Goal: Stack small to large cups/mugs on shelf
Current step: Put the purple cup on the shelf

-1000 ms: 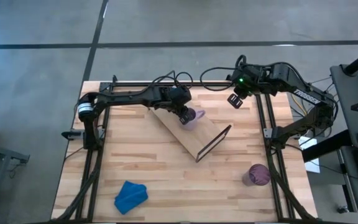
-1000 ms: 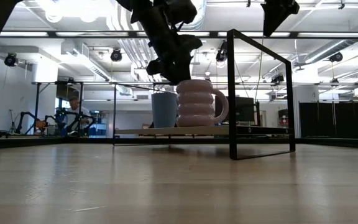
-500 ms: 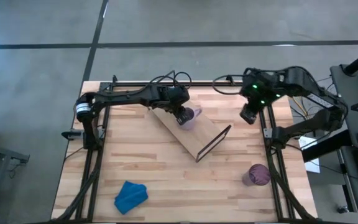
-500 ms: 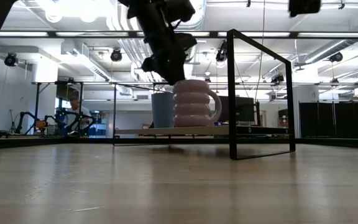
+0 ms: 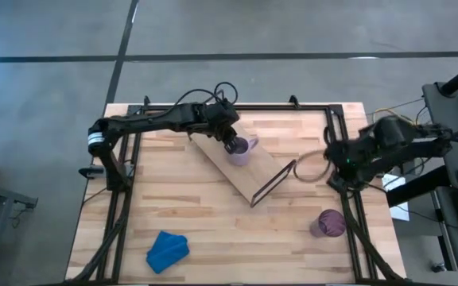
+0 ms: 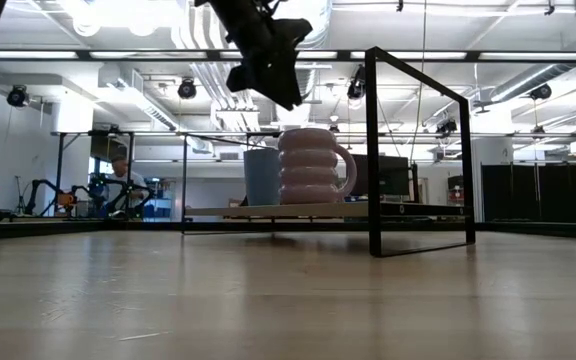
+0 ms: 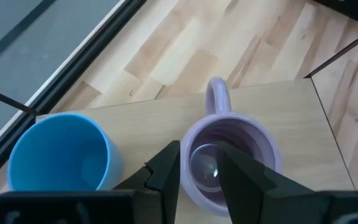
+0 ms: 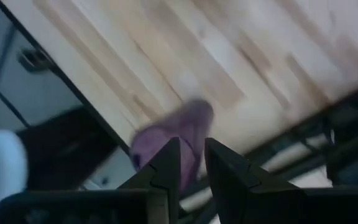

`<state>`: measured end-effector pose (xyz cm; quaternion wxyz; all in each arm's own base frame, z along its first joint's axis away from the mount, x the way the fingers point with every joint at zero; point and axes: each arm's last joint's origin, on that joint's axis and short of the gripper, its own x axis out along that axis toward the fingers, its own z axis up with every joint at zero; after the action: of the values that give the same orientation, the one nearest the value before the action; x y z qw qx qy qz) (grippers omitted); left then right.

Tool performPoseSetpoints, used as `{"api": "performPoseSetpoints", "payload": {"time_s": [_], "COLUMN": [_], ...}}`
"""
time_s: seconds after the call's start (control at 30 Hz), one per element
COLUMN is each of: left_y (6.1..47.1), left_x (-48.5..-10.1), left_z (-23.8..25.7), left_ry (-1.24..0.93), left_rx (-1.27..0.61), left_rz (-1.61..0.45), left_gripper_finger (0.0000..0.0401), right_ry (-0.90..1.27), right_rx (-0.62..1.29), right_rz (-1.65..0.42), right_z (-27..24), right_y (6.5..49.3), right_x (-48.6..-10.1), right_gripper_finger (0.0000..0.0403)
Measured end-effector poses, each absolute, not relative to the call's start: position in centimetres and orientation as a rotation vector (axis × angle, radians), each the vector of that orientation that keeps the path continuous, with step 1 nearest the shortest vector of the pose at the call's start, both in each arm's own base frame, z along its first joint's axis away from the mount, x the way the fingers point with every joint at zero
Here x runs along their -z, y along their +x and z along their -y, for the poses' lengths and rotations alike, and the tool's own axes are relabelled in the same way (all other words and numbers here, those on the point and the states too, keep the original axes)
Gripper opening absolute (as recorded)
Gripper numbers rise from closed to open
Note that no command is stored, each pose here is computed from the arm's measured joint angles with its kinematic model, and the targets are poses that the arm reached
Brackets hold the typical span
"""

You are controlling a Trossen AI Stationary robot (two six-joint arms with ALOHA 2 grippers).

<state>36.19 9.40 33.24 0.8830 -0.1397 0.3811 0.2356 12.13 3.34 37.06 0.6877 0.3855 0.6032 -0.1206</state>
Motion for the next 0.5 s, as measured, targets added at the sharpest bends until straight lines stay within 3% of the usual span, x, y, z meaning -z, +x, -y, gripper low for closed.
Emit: {"api": "performPoseSetpoints", "payload": {"time_s": [0.23,0.5], "left_y": [36.0,36.0], "left_x": [-33.5,-33.0], "left_z": [-9.4,-9.3], "left_ry": [-0.291,-0.305], "left_rx": [-0.490,-0.477], "left_rz": [-0.786,-0.803], "left_gripper_finger": [0.0089,0.0089], "right_ry": [0.819,0.777], "right_rx": [0.315,0.310], "right_rz": [-1.508,-1.554], "right_z": [-5.7,-7.0], "right_y": [11.5,11.5], "right_x": [-34.2,-33.3], "right_gripper_finger": [0.0068,0.0068]}}
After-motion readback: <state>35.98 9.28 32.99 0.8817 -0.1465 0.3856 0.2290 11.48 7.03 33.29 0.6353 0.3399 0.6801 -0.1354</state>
